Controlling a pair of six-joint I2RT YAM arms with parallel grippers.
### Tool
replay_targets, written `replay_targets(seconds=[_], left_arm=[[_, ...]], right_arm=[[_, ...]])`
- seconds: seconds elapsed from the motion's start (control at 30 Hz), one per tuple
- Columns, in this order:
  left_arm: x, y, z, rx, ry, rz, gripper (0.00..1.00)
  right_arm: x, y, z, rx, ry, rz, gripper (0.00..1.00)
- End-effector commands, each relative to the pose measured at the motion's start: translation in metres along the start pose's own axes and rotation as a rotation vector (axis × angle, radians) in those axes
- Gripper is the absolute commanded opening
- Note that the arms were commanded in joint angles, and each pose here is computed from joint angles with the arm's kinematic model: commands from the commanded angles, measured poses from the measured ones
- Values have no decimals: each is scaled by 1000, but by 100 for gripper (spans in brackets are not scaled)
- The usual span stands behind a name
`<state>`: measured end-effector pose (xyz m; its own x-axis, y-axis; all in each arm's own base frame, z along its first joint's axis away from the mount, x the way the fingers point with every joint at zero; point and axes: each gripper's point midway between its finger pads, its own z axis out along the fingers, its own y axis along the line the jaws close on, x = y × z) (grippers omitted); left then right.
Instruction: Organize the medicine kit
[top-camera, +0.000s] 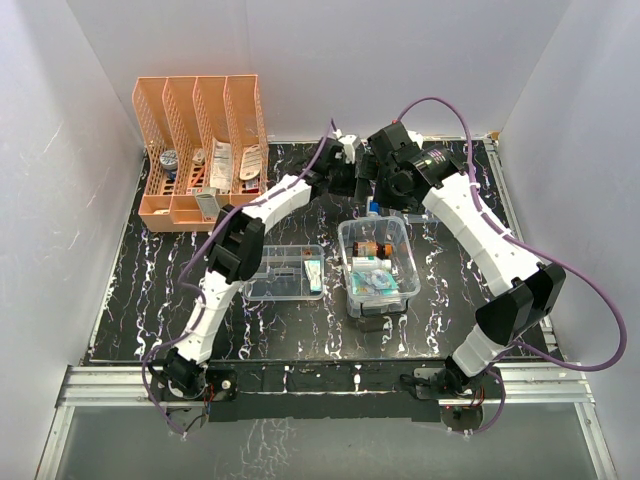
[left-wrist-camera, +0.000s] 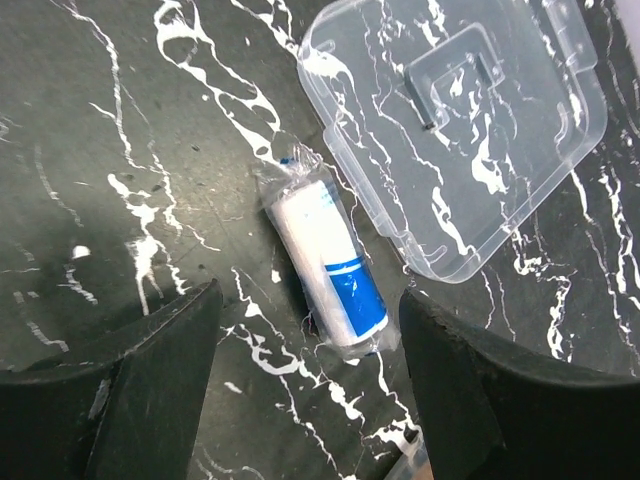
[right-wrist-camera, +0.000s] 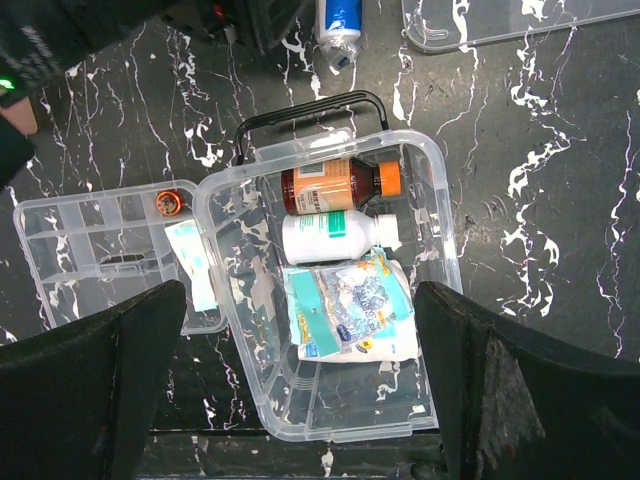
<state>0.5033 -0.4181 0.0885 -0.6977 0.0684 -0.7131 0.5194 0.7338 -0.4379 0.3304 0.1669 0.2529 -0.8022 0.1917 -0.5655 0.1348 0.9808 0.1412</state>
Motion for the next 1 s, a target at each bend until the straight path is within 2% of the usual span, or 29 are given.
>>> replay_targets(seconds=[0.0, 0.43, 0.6, 0.83, 0.97], left_arm=[[4, -23, 9, 46, 8, 32, 70], [32, -27, 35, 12, 44, 79, 71], [37, -19, 40, -23, 47, 85, 54], [47, -11, 42, -51, 74, 110, 55], [47, -9, 40, -64, 77, 111, 29]], right_arm=[[-14, -5, -17, -5, -73, 40, 98], [-6, -25, -29, 14, -98, 86, 98], [-5, -31, -32, 25, -105, 97, 98], [-4, -33, -32, 23, -107, 106, 98], [-4, -34, -33, 20, -111, 109, 98]])
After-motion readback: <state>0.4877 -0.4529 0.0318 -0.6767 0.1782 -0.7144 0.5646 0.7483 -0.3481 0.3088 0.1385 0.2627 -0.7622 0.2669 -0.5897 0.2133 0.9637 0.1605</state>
